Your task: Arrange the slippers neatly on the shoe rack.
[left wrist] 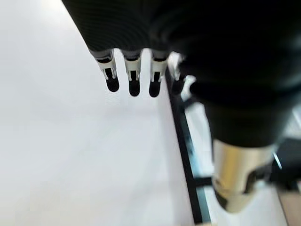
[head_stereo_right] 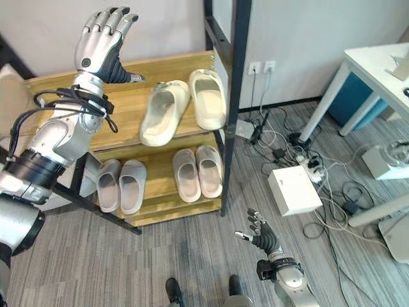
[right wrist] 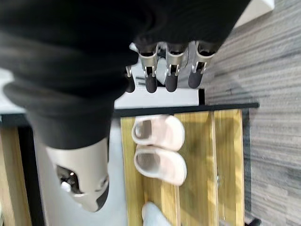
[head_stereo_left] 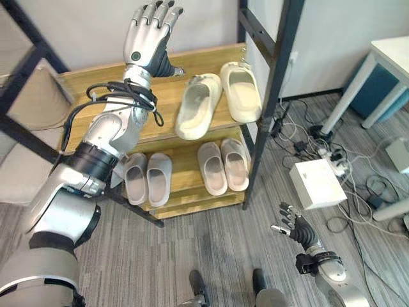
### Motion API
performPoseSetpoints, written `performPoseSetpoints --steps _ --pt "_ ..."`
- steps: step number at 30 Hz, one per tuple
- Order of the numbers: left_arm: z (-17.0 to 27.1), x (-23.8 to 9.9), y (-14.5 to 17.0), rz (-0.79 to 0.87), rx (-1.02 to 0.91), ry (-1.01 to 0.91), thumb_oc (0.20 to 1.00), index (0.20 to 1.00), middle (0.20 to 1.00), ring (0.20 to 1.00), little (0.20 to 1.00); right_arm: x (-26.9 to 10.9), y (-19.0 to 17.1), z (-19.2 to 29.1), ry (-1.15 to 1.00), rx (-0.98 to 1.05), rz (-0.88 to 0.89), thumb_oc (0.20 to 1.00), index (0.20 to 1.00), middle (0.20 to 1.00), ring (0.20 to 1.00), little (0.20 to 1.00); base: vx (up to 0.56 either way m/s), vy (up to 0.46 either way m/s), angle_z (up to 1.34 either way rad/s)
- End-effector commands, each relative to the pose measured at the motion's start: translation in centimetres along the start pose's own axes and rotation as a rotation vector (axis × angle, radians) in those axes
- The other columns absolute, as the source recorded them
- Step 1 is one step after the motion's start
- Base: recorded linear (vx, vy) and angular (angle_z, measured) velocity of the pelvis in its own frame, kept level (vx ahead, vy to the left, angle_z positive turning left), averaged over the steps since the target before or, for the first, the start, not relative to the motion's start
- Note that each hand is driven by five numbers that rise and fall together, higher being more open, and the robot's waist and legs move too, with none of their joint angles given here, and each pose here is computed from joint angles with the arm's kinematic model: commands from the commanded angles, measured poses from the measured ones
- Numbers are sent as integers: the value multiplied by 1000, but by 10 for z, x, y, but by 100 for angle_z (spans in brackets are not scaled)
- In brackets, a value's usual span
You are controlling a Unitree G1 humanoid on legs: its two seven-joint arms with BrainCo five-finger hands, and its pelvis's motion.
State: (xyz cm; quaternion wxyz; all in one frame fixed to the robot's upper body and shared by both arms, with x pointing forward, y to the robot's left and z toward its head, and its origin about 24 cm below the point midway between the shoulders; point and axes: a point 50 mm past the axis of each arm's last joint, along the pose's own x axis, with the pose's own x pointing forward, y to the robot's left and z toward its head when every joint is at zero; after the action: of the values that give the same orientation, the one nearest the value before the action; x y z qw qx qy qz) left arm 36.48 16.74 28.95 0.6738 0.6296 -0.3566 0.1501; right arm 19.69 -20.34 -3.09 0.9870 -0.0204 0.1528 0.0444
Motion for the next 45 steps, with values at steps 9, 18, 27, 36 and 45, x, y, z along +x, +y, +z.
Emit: performPoseSetpoints --steps 9,18,27,36,45 --pt "1 -51 -20 -35 -550 103 1000 1000 1000 1000 1000 -3 -1 2 -26 58 -36 1000 1000 1000 1000 1000 3 0 15" --pt "29 -87 -63 -313 -1157 202 1000 1000 1000 1000 1000 -5 1 -2 16 49 5 1000 1000 1000 1000 1000 12 5 4" --pt "44 -79 -79 -370 -1190 231 1000 1000 1000 1000 1000 -7 0 -4 28 44 8 1000 1000 1000 1000 1000 13 -2 -7" --pt "58 -75 -86 -398 -1187 219 1000 1000 1000 1000 1000 -8 -3 -5 36 43 -6 1000 1000 1000 1000 1000 2 -1 -1" --pt "88 -66 -85 -403 -1321 173 1000 1000 1000 1000 1000 -7 -1 -6 39 48 3 1000 1000 1000 1000 1000 0 0 0"
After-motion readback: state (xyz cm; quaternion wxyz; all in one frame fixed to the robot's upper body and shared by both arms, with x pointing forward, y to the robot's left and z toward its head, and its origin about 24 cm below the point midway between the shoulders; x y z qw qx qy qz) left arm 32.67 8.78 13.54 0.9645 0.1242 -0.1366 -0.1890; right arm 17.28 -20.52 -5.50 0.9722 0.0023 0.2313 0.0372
